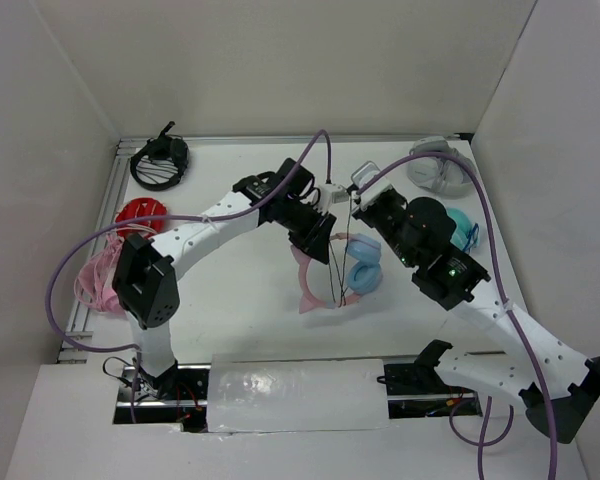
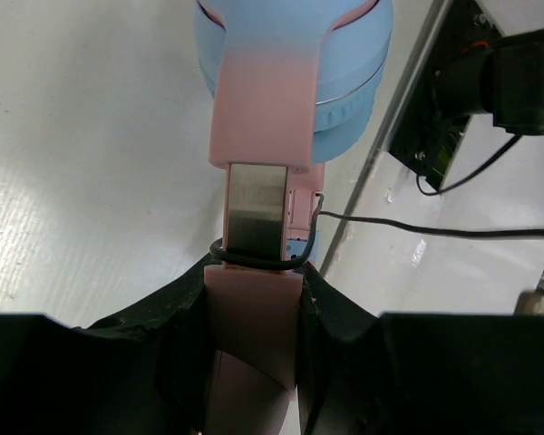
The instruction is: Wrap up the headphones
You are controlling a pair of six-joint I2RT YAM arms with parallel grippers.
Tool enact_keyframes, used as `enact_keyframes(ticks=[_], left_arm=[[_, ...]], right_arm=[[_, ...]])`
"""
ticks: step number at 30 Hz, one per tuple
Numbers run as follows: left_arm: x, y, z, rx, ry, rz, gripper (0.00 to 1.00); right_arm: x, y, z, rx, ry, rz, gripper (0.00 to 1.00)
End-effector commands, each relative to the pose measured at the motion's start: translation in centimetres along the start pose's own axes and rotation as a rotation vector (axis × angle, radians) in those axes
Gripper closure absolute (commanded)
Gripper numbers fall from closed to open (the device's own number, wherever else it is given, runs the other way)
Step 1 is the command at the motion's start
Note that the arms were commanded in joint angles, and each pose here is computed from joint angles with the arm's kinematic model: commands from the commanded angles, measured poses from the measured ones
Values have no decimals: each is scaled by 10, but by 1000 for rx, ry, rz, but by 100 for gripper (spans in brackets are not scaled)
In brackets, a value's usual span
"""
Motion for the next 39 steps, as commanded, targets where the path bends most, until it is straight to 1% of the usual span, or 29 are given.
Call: enact_keyframes(ticks=[1, 2, 3, 4, 7, 9, 10, 13, 14, 15, 17, 18, 19, 20, 21, 24, 27, 30, 32, 35, 36, 37, 38, 39], left_arm=[[27, -43, 30, -130, -145, -154, 100], [24, -53, 31, -164, -146, -172, 100], [22, -58, 32, -178, -149, -185, 100], [19, -67, 34, -198, -151, -206, 100], [14, -88, 39, -265, -162, -246, 100], [8, -97, 38, -290, -156, -257, 100], [7, -101, 41, -293, -160, -264, 100], [0, -111, 41, -312, -162, -283, 100], [-1, -114, 42, -320, -163, -291, 100], [-3, -120, 41, -340, -158, -306, 100], [-3, -129, 43, -358, -162, -338, 100], [-4, -135, 42, -366, -165, -361, 100], [-3, -137, 42, -365, -164, -367, 100], [-3, -138, 42, -364, -162, -371, 100], [-2, -139, 42, -368, -162, -375, 100], [3, -143, 41, -391, -165, -381, 100], [9, -145, 40, -393, -178, -393, 100], [11, -150, 45, -400, -177, -400, 100], [12, -155, 50, -398, -190, -417, 100], [17, -172, 74, -397, -251, -473, 100], [18, -174, 80, -396, -264, -486, 100], [19, -177, 85, -393, -276, -497, 100], [21, -183, 97, -391, -307, -518, 100], [21, -185, 101, -391, -318, -527, 100]], right_arm=[[29, -15, -2, -24, -102, -10, 99], [31, -10, -4, 15, -120, -6, 100], [24, -8, -6, 36, -95, 3, 100], [24, -7, -7, 71, -105, 1, 100], [17, -14, -11, 87, -94, -37, 100], [18, -11, -13, 120, -124, -87, 100], [13, -19, -15, 104, -117, -103, 100], [13, -17, -14, 167, -141, -121, 100], [8, -21, -16, 187, -117, -121, 100], [8, -12, -16, 261, -119, -121, 100], [-2, -3, -21, 352, -71, -113, 100], [-7, 10, -21, 441, -53, -102, 100], [-3, 16, -19, 483, -73, -106, 100], [-7, 23, -19, 533, -58, -104, 100], [-4, 35, -15, 622, -81, -105, 100], [-2, 54, -18, 743, -82, -129, 100], [-7, 65, -28, 787, -40, -164, 100], [-18, 67, -38, 763, 8, -181, 100], [-32, 68, -41, 748, 37, -194, 100], [-53, 67, -39, 759, 73, -253, 100], [-66, 68, -36, 767, 119, -299, 100], [-68, 72, -32, 808, 122, -321, 100], [-82, 77, -28, 833, 156, -356, 100], [-85, 82, -23, 871, 155, -373, 100]])
Point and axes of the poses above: each gripper's point midway between its finger pads, its own z axis back along the fingers, its own y axis along the line the jaws close on, x = y × z, the point moved 2 cm from there along z, back along the fingers, and after that the axes turned 3 degrees about -z, right-handed, at the moved point
